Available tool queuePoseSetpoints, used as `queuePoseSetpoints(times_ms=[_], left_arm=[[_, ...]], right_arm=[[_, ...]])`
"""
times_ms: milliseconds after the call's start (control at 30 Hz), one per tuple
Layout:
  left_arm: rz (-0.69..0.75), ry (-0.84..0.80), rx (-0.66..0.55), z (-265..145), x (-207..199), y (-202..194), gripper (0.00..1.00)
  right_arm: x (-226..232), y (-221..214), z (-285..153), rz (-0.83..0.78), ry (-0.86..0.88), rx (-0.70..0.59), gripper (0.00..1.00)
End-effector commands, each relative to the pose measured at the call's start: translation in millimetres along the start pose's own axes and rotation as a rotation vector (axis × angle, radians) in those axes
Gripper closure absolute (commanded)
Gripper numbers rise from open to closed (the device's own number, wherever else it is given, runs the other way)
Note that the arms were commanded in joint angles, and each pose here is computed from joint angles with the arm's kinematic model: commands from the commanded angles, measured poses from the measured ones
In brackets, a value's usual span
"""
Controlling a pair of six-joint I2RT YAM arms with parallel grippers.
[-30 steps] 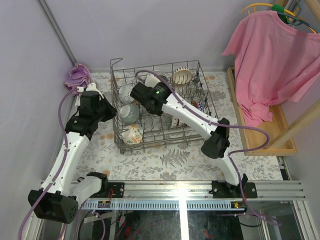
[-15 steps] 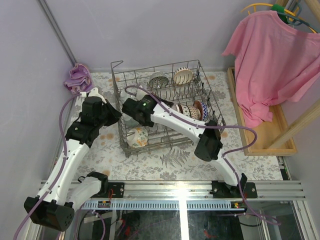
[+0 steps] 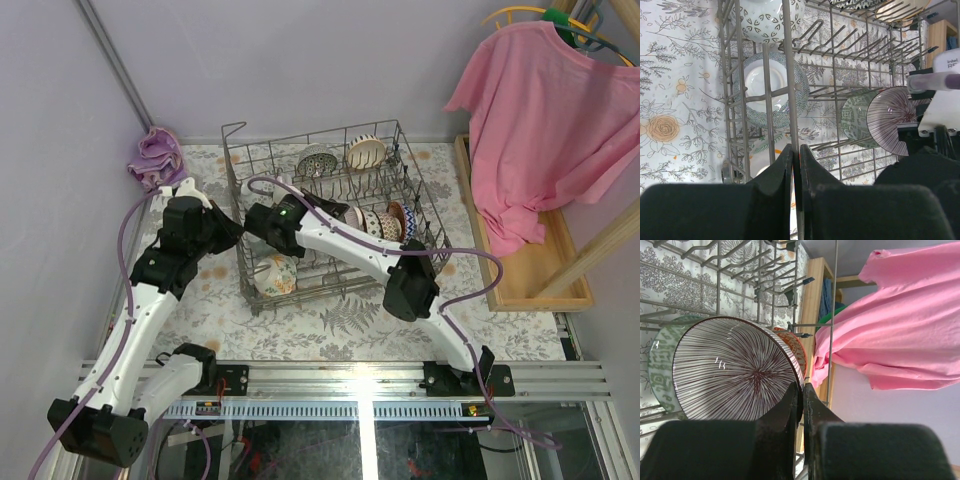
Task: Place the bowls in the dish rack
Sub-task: Adjust the dish rack at the center of the board.
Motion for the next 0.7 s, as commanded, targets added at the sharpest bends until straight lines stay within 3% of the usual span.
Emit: queuePoseSetpoints(times_ms=[0, 300, 667], left_arm=[[0.052, -0.111, 0.15, -7, -12, -35, 1.0], [0.07, -0.119, 0.15, -9, -12, -35, 0.95], [0.093, -0.131, 0.129, -19, -15, -30, 0.63]], right_arm=[[-5, -1, 5, -0.035, -0.058, -0.004, 1.0], [17, -7, 13, -0.082, -0.053, 0.022, 1.0], [45, -9, 5, -0.119, -0.02, 0.017, 1.0]])
Point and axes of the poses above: each gripper's point midway between its finger pads, its own z axis out along the fingers, its own x axis along the line the jaws close on, y = z × x, the point moved 2 cm from there along -z, back along the fingers, and after that the axes turned 7 degrees about z, right-handed, at the moved point
